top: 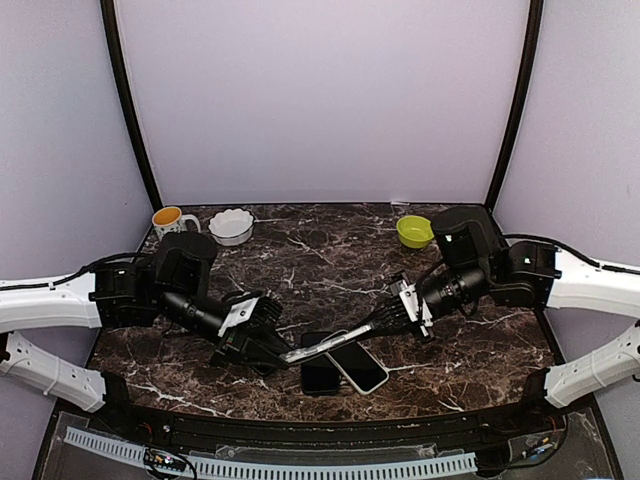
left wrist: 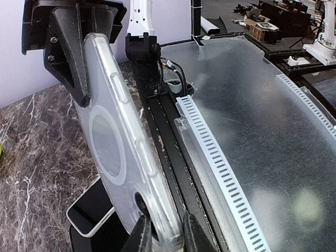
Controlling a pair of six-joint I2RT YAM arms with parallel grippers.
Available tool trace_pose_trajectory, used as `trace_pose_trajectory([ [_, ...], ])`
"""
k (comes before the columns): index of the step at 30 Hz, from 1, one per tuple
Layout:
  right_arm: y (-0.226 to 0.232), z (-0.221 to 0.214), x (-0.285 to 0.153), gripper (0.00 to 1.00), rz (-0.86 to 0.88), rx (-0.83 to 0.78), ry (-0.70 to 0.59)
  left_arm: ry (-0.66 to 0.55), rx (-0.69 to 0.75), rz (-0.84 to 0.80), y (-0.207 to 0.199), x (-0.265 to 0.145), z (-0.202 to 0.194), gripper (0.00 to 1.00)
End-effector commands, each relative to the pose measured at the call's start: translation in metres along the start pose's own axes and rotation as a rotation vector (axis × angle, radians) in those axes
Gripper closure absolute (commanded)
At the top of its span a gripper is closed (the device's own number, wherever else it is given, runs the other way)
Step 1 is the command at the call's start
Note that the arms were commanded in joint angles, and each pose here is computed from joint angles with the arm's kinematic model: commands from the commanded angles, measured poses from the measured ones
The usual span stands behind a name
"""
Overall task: Take the phone out of the phone case
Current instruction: Remove the top left corner of the phone from the phone case.
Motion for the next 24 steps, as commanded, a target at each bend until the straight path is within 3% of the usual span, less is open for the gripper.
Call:
trace_pose_trajectory([
  [1, -0.026, 0.041, -0.008, 1.00, -0.128, -0.207, -0.094, -0.030, -0.001, -0.136, -0.019, 0.002, 0.011, 0.81],
  [24, -0.019, 0.054, 0.003, 1.00, -0.112, -0.275, -0.121, 0.034, -0.044, -0.177, -0.018, 0.008, 0.005, 0.89],
])
Point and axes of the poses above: each gripper's point midway between its finger pads, its own x axis out along the fingers, its own y axis along the line the jaws close on, z = x × y, the point moved 1 cm from there along -x, back along the fingers, and after that the axes turned 4 degrees about x, right-handed, at the moved point
